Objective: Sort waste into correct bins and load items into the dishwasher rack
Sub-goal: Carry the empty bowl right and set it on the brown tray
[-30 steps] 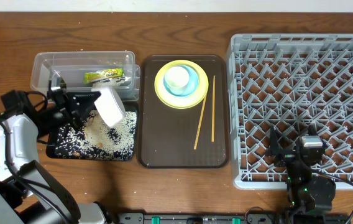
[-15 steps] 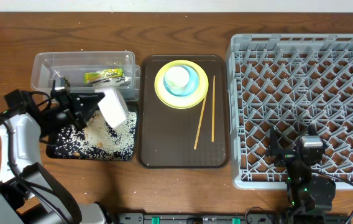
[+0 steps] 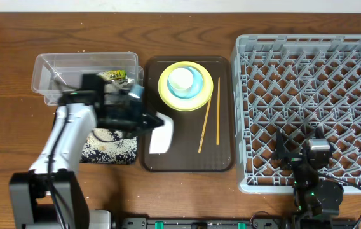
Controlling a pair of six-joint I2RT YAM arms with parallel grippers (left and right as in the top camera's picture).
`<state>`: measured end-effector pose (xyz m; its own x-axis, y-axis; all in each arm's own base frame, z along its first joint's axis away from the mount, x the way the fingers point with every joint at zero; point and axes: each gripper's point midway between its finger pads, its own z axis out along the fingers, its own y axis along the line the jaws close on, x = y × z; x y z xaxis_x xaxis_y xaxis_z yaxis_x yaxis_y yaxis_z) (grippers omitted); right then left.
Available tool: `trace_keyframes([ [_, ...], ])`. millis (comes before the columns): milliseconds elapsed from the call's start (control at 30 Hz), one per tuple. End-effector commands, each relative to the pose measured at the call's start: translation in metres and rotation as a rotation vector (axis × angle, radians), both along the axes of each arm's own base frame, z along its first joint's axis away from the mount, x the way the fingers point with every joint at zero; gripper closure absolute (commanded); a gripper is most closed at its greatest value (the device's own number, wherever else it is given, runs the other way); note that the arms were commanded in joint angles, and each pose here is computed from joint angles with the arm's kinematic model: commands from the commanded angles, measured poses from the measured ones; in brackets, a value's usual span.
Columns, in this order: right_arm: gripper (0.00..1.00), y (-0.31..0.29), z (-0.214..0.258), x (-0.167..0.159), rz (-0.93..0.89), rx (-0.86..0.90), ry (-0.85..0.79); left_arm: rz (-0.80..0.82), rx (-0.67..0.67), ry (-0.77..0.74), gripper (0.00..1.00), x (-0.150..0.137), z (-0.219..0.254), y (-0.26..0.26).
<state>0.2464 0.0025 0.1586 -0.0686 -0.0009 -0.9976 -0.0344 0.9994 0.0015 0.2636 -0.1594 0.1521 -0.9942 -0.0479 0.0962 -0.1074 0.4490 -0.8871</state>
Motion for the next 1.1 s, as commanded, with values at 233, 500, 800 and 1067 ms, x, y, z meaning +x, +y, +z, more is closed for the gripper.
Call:
trace_keyframes([
  [233, 0.01, -0.001, 0.0, 0.0, -0.003, 0.011, -0.001, -0.063, 0.542, -0.049, 0.94, -0.011, -0.058, -0.028],
  [500, 0.01, -0.001, 0.0, 0.0, -0.003, 0.011, -0.001, -0.099, 0.729, -0.182, 0.94, -0.016, -0.071, -0.047],
  [800, 0.01, -0.001, 0.0, 0.0, -0.003, 0.011, -0.001, -0.094, 0.809, -0.23, 0.73, -0.013, -0.075, -0.043],
  [1067, 0.01, -0.001, 0.0, 0.0, -0.003, 0.011, -0.001, -0.084, 0.814, -0.281, 0.7, 0.0, -0.068, -0.038],
])
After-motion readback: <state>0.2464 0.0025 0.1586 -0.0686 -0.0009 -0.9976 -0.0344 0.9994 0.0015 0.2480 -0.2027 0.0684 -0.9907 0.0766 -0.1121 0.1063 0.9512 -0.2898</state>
